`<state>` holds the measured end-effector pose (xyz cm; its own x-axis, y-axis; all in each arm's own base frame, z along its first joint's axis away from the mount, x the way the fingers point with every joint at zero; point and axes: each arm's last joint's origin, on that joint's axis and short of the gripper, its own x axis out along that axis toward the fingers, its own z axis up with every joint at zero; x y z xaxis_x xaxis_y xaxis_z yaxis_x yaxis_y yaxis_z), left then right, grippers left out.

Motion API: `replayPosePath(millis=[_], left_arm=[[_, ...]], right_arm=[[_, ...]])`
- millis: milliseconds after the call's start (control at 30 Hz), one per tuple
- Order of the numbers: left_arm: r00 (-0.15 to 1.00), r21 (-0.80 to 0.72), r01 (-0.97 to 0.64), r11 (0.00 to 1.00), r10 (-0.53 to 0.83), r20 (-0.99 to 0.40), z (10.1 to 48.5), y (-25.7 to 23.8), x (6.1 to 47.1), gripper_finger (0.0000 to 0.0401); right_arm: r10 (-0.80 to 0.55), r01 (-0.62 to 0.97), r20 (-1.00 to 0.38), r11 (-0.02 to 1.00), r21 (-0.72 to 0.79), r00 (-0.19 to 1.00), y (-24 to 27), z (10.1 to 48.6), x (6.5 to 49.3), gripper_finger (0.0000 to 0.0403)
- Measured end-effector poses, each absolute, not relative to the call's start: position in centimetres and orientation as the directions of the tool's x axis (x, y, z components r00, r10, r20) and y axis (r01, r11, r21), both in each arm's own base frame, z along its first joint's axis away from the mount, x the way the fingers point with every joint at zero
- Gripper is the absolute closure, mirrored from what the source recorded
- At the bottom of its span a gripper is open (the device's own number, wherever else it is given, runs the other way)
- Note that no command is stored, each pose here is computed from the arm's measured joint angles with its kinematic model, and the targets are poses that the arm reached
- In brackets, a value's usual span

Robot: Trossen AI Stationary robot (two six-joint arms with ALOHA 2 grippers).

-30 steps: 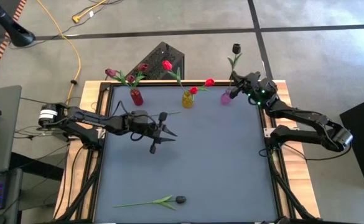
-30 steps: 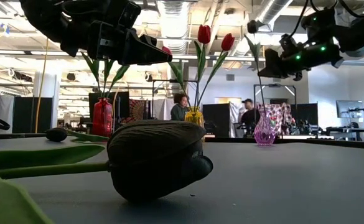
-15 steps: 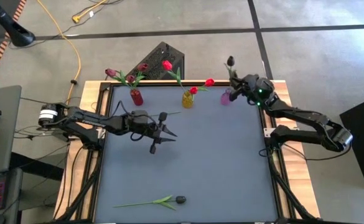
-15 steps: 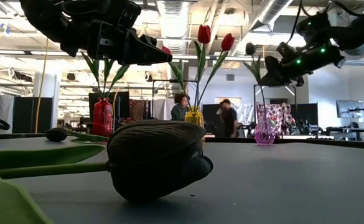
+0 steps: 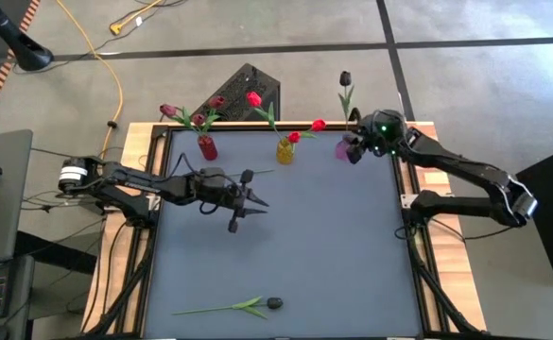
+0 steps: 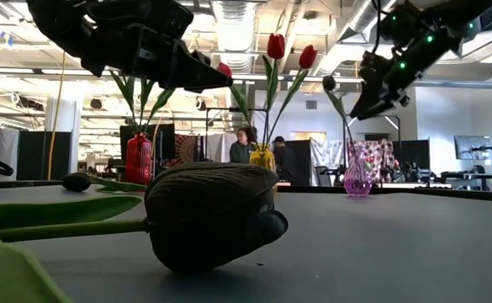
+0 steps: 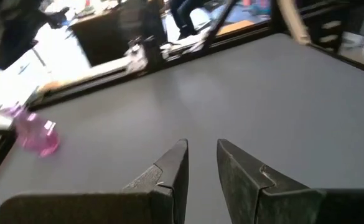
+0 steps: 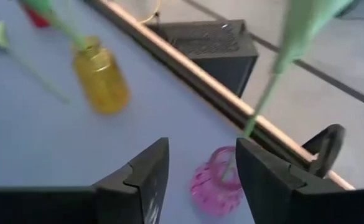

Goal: Sort flowers into vase by color
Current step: Put the top black tulip into the purple vase

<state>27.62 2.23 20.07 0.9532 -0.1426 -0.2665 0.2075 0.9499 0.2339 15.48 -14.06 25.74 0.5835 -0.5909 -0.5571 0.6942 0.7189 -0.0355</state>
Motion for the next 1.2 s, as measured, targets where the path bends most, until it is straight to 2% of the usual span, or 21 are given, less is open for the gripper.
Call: replayPosePath(millis=[133,400,600,800,1000,1200], left_arm=[[0.95,0.161,0.12,0.98,-0.066,-0.306,19.9,2.5,27.6,0.0328],[0.874,0.0,0.063,0.998,-0.055,-0.482,20.1,1.8,28.2,0.0328],[0.752,0.12,-0.172,0.978,0.209,-0.625,19.7,1.6,27.7,0.0321],[0.608,0.206,-0.328,0.922,0.372,-0.701,18.6,3.0,26.6,0.0278],[0.488,0.294,-0.325,0.899,0.426,-0.762,16.6,5.1,26.4,0.0233],[0.423,0.319,-0.317,0.893,0.435,-0.795,14.3,7.5,27.0,0.0217]], right_arm=[[-0.542,0.641,-0.572,0.767,-0.038,0.616,-12.5,26.5,15.8,0.0192],[-0.433,0.522,-0.566,0.853,-0.005,0.702,-8.6,27.5,15.8,0.02],[-0.306,0.395,-0.557,0.918,0.043,0.772,-5.7,27.7,16.9,0.0202],[-0.251,0.321,-0.55,0.947,0.033,0.797,-2.9,27.7,17.6,0.0202],[-0.258,0.29,-0.533,0.957,-0.025,0.806,-0.9,27.7,17.8,0.0202],[-0.206,0.224,-0.496,0.974,-0.025,0.844,0.5,26.9,18.4,0.0202]])
